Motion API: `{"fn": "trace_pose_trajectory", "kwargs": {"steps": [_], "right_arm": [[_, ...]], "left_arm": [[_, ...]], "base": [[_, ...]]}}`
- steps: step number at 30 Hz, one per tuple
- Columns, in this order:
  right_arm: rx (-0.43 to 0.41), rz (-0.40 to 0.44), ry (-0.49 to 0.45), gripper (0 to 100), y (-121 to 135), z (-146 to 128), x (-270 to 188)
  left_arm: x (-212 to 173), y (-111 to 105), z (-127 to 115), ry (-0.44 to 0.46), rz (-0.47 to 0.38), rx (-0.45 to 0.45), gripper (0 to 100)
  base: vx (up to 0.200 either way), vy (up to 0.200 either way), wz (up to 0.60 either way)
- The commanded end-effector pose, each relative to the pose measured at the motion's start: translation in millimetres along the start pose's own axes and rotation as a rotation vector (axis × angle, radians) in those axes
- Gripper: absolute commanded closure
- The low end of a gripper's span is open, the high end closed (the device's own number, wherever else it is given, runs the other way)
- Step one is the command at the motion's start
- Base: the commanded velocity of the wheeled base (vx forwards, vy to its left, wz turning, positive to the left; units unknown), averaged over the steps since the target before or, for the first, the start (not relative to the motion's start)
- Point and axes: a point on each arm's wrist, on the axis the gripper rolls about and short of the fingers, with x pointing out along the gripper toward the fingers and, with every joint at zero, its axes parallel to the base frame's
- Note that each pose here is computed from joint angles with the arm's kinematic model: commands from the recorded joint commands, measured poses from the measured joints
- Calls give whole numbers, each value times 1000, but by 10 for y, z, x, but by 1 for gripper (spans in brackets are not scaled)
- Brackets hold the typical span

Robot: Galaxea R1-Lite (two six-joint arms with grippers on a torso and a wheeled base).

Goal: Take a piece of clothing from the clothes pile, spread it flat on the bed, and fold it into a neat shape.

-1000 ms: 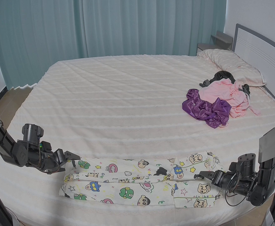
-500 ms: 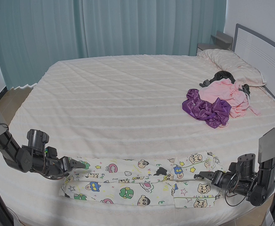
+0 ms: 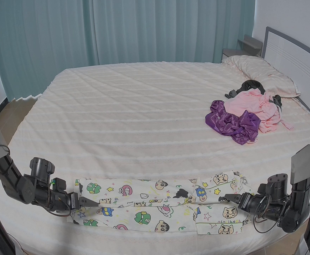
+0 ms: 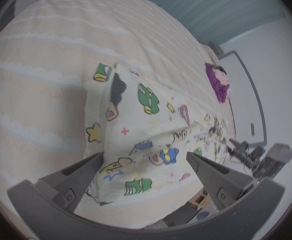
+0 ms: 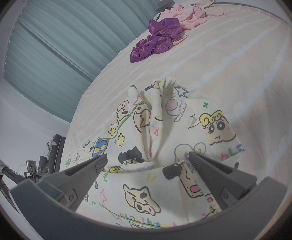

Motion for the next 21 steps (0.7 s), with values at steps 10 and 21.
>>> {"fn": "trace_pose_trajectory", "kwargs": {"steps": [10,21], "right_arm": [[-1,3,-1,0,3,-4,1],[-1,4,-2,0,5,-2,-1]], "left_arm": [[-219,102,-171,-13,5,107,0],[-413,33,-107,-100,-4,109,0]], "base": [[0,0,0],[0,0,0]]}}
